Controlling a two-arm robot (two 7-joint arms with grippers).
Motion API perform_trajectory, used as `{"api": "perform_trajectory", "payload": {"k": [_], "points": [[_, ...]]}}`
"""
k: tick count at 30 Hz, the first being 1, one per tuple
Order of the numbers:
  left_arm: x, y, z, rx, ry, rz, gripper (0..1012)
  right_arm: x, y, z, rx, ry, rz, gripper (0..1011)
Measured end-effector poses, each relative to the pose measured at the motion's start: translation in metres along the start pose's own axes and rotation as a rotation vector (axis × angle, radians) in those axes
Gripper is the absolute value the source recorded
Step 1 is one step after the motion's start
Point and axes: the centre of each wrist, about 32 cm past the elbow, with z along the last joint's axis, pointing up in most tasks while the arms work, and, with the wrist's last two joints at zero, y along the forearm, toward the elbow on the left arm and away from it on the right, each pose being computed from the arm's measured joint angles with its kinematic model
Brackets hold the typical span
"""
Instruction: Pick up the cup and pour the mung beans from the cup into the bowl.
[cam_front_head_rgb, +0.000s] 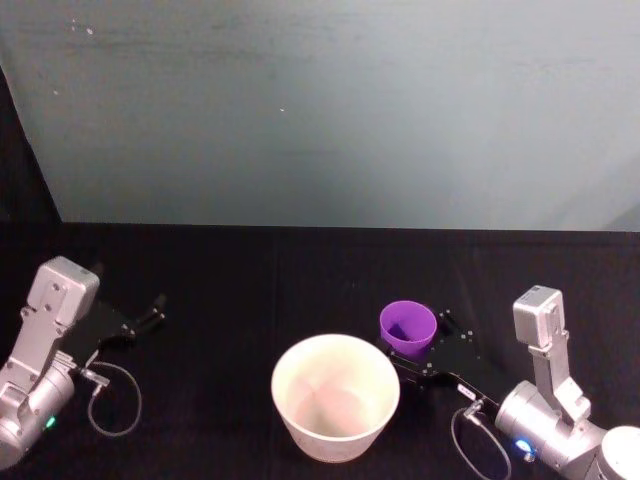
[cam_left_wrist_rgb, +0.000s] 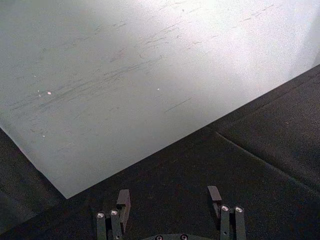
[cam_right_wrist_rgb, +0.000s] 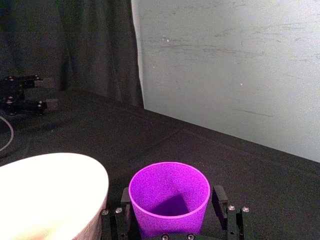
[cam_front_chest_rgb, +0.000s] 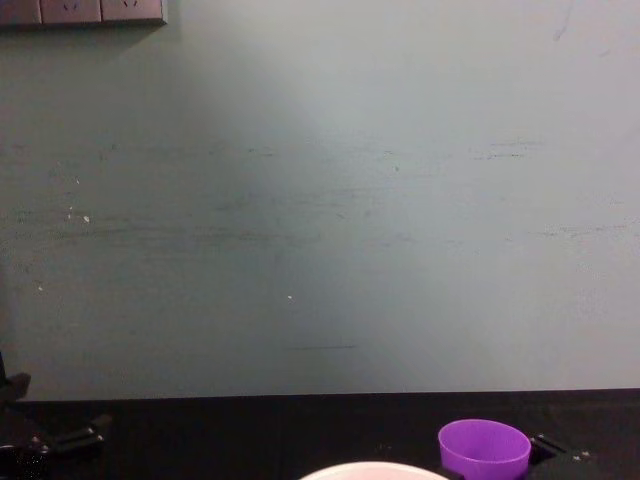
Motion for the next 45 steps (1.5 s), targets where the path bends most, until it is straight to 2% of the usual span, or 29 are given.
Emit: {"api": "perform_trajectory", "payload": {"k": [7, 13, 17, 32, 36, 43, 45], "points": [[0.0, 0.0, 0.0, 0.0, 0.0, 0.0, 1003, 0.0, 0.0, 0.0, 0.0, -0.001, 0.001, 969], [0.0, 0.0, 0.0, 0.0, 0.0, 0.0, 1003, 0.0, -0.001, 0.0, 0.0, -0.001, 0.001, 822], [0.0, 0.0, 0.0, 0.0, 0.0, 0.0, 1003, 0.0, -0.001, 0.0, -0.001, -0.001, 0.001, 761], [0.0, 0.0, 0.0, 0.0, 0.0, 0.0, 1003, 0.0, -0.001, 0.0, -0.002, 0.0, 0.001, 732], [0.0, 0.0, 0.0, 0.0, 0.0, 0.0, 1003, 0.001, -0.007, 0.011, 0.003, -0.018, -0.018, 733], [0.0, 0.0, 0.0, 0.0, 0.0, 0.0, 1003, 0.001, -0.015, 0.044, 0.013, -0.059, -0.039, 733], [0.0, 0.0, 0.0, 0.0, 0.0, 0.0, 1003, 0.001, -0.017, 0.058, 0.018, -0.068, -0.043, 733]]}}
